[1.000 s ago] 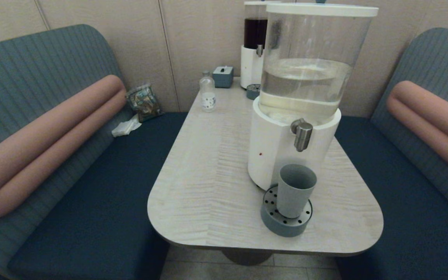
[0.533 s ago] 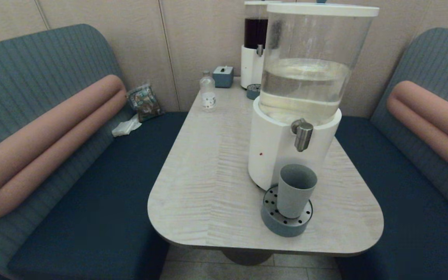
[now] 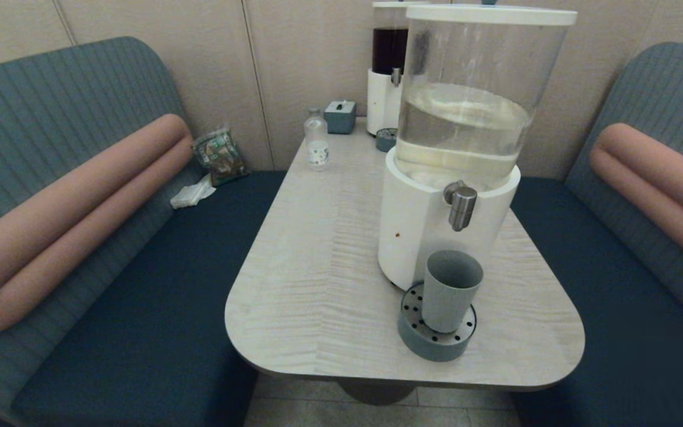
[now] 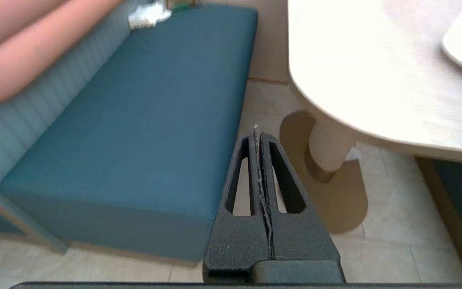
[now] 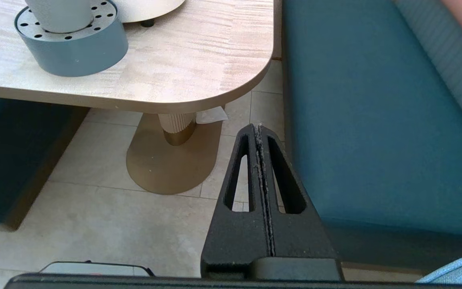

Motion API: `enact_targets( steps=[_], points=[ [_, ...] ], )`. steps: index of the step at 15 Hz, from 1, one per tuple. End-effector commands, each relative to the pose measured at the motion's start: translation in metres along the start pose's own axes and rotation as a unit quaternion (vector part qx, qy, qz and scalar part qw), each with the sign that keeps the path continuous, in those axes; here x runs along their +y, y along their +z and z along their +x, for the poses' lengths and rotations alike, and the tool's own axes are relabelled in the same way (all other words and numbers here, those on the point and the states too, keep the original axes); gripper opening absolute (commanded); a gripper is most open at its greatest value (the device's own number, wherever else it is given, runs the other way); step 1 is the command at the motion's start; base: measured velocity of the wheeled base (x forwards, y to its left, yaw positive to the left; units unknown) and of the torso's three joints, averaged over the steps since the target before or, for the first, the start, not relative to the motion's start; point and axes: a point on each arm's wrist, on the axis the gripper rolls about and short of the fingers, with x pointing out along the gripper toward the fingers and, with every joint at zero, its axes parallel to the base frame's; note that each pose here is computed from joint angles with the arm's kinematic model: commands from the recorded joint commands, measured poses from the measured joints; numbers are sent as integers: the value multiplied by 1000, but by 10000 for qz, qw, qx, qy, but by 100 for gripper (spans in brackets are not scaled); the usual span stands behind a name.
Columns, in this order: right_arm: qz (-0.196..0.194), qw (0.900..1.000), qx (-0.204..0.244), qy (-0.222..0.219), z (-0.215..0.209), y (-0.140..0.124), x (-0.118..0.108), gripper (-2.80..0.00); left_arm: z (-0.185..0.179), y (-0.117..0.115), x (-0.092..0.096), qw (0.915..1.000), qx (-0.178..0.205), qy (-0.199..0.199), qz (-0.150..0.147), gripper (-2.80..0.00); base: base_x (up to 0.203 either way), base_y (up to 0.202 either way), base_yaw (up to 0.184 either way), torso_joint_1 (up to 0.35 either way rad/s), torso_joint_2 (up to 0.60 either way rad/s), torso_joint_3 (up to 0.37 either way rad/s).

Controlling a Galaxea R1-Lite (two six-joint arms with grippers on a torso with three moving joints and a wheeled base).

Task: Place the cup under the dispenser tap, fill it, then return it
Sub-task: Place the cup next to the water dispenser

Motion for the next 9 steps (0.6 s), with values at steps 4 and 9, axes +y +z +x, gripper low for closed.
enact_targets(
  steps=[4,9],
  points=[
    [3,10000,-15,1,0,0,0,-280,-6,24,-2,9993,-359,-31,66,-280,0,0,0,0,0,0],
    [3,10000,-15,-5,0,0,0,-280,24,175,-19,9944,-737,-486,-585,0,0,0,0,0,0,0]
  ],
)
